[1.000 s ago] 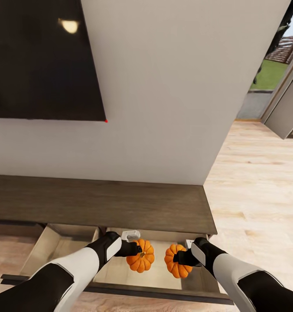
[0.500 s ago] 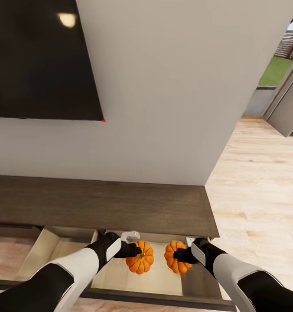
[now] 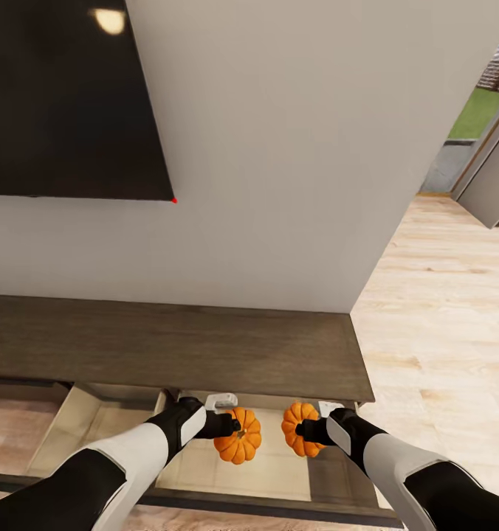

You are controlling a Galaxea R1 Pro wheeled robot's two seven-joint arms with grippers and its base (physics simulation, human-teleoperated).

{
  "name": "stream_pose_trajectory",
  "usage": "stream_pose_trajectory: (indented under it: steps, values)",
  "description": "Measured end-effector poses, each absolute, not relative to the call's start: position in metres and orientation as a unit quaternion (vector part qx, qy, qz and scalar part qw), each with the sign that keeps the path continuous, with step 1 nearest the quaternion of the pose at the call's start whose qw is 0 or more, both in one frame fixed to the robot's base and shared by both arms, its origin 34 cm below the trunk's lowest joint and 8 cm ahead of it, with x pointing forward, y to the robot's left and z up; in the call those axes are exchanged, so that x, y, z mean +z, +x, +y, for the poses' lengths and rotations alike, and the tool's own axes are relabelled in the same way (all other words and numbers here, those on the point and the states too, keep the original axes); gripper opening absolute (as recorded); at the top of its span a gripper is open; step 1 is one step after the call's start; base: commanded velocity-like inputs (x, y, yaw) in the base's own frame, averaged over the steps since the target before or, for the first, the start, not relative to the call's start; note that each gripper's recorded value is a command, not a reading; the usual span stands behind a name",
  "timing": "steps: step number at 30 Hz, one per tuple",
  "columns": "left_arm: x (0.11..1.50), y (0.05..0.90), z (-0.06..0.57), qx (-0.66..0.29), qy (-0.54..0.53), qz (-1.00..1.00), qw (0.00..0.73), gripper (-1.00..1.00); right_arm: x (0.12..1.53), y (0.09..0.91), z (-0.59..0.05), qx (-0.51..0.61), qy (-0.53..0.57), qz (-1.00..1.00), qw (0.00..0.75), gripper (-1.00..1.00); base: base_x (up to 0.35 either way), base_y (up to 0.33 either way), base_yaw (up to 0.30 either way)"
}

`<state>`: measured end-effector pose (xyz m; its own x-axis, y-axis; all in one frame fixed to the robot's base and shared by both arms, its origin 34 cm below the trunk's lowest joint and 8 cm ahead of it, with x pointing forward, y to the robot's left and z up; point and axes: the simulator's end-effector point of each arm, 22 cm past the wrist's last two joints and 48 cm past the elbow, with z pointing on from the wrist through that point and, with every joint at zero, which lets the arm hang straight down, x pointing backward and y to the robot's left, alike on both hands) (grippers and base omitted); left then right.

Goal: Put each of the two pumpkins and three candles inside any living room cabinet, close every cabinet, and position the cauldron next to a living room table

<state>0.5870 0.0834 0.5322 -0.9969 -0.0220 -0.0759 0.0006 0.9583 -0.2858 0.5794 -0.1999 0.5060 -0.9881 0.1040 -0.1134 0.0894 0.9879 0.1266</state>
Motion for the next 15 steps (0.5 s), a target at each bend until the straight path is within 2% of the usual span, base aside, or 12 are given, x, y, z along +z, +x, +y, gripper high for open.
stream_pose_trajectory:
  steps: [15]
  values:
    - [0.520, 0.594, 0.087, -0.140, -0.013, 0.987, 0.072, -1.00, 0.496, 0.570, -0.200, 0.060, 0.049, 0.996, 0.046, -1.00, 0.000, 0.000, 0.000]
